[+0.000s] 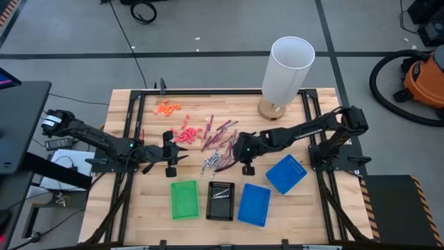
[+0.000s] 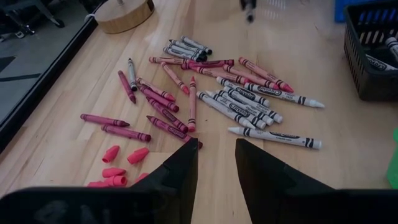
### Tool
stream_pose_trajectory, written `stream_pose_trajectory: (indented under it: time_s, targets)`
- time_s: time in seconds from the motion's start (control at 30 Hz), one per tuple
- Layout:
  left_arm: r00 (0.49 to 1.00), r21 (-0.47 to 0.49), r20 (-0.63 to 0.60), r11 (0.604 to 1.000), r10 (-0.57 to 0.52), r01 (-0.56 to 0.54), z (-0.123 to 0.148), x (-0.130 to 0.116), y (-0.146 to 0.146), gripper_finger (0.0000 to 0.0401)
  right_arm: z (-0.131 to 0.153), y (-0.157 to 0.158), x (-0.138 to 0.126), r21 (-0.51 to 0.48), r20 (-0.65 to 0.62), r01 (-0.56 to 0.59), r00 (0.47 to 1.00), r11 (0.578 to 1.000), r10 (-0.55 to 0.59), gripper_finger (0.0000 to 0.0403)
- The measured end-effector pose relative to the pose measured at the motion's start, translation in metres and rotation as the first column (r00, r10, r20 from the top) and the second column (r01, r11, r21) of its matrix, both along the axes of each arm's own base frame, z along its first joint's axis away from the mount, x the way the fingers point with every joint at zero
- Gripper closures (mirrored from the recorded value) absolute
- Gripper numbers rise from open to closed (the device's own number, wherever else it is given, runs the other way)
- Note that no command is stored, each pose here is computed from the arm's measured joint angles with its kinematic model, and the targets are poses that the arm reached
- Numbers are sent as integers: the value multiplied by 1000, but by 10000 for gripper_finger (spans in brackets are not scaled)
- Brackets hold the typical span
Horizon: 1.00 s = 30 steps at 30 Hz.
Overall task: Sort crayons
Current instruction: Put the black crayon into the black basket
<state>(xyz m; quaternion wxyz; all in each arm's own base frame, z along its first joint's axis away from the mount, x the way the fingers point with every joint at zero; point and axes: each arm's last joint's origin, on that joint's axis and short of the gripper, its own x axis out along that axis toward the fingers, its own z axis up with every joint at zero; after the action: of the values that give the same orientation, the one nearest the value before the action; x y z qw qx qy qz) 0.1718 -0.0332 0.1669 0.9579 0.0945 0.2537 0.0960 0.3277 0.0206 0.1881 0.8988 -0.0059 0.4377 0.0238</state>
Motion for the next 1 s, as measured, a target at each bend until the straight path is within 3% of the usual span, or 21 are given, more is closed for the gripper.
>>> stream_pose_trajectory:
  time_s: [0.3, 0.73, 1.0]
  targets:
    - [1000, -3, 10, 1000, 0, 0, 1, 1, 0, 284, 27, 38, 18, 81, 170, -81, 983, 993, 66, 364]
    - [1000, -15, 26, 1000, 5, -4, 2, 1, 0, 284, 1, 83, 37, 171, 280, -142, 956, 975, 90, 363]
    - [1000, -16, 29, 1000, 5, -5, 3, 1, 0, 284, -19, 94, 41, 210, 241, -123, 968, 970, 71, 363]
